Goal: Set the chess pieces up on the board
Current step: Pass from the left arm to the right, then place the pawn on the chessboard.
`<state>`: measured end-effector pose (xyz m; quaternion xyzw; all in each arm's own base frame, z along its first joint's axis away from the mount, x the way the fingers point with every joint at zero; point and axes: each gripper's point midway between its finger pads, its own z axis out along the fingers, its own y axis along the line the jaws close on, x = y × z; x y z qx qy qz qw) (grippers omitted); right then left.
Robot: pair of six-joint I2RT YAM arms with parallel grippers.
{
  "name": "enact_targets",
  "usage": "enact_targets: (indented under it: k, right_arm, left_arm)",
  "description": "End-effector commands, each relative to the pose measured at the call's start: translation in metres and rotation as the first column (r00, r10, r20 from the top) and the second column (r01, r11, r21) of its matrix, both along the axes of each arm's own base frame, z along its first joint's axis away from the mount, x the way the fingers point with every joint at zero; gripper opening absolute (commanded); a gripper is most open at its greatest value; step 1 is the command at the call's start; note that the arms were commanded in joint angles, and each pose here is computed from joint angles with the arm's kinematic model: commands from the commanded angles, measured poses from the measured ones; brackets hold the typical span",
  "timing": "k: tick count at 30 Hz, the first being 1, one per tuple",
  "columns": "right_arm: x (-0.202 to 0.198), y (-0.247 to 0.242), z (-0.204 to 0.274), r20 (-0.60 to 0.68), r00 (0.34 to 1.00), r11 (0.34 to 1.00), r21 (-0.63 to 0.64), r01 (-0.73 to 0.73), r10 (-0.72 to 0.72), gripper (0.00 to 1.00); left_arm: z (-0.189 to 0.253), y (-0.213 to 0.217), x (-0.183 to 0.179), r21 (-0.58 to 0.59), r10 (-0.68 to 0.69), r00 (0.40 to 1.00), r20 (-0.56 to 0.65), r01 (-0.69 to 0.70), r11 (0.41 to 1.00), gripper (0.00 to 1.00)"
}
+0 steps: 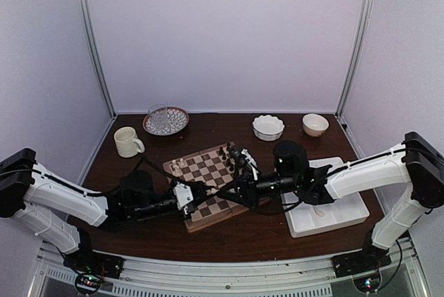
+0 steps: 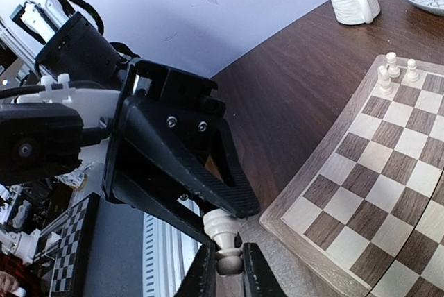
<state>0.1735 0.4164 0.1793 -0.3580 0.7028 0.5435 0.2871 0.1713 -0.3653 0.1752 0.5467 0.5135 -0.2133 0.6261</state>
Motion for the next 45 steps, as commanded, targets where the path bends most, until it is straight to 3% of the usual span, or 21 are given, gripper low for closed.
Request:
enact_targets:
  k: [1,3,4,7,11,16,22,27,30,39,45]
  right_arm:
    - [-0.001,0.004,0.013,0.014,1.000,1.000,0.030,-0.011,0.010,0.10]
    - [-0.001,0.004,0.013,0.014,1.000,1.000,0.026,-0.006,0.006,0.06]
    - [0.000,0.004,0.012,0.014,1.000,1.000,0.021,-0.003,0.003,0.04]
    - [0.004,0.001,0.011,0.030,0.999,1.000,-0.015,0.018,-0.018,0.02]
    - [0.012,-0.008,0.008,0.080,0.995,0.988,-0.137,0.063,-0.053,0.02]
    - [0.027,-0.018,-0.014,0.107,0.992,0.913,-0.394,0.105,-0.068,0.01]
    - [0.033,-0.020,-0.036,0.111,0.993,0.764,-0.636,0.107,-0.047,0.00]
    - [0.043,-0.018,-0.049,0.166,0.985,0.613,-0.774,0.159,-0.046,0.00]
    - [0.051,-0.013,-0.054,0.189,0.981,0.543,-0.819,0.187,-0.051,0.00]
    - [0.065,-0.010,-0.087,0.200,0.979,0.359,-0.912,0.198,-0.032,0.03]
    - [0.072,-0.007,-0.097,0.215,0.977,0.307,-0.929,0.208,-0.012,0.04]
  left_arm:
    - [0.009,-0.001,-0.002,-0.043,-0.002,1.000,0.010,0.003,0.999,0.14]
    - [0.009,0.000,-0.002,-0.045,-0.002,1.000,0.008,0.002,0.999,0.25]
    - [0.011,0.000,-0.002,-0.050,-0.003,1.000,0.008,0.004,0.999,0.39]
    - [0.017,0.002,-0.002,-0.077,0.004,1.000,-0.007,-0.005,0.997,0.68]
    - [0.033,0.018,0.008,-0.133,0.095,0.995,-0.027,-0.098,0.986,0.82]
    - [0.055,0.046,0.029,-0.228,0.246,0.961,-0.128,-0.270,0.935,0.96]
    - [0.064,0.091,0.064,-0.275,0.437,0.844,-0.311,-0.520,0.809,0.96]
    - [0.071,0.133,0.079,-0.274,0.599,0.716,-0.359,-0.695,0.665,0.96]
    - [0.072,0.149,0.082,-0.269,0.652,0.666,-0.362,-0.744,0.611,0.96]
    - [0.067,0.158,0.085,-0.229,0.703,0.614,-0.359,-0.788,0.572,0.96]
    - [0.063,0.151,0.090,-0.171,0.723,0.603,-0.338,-0.794,0.583,0.96]
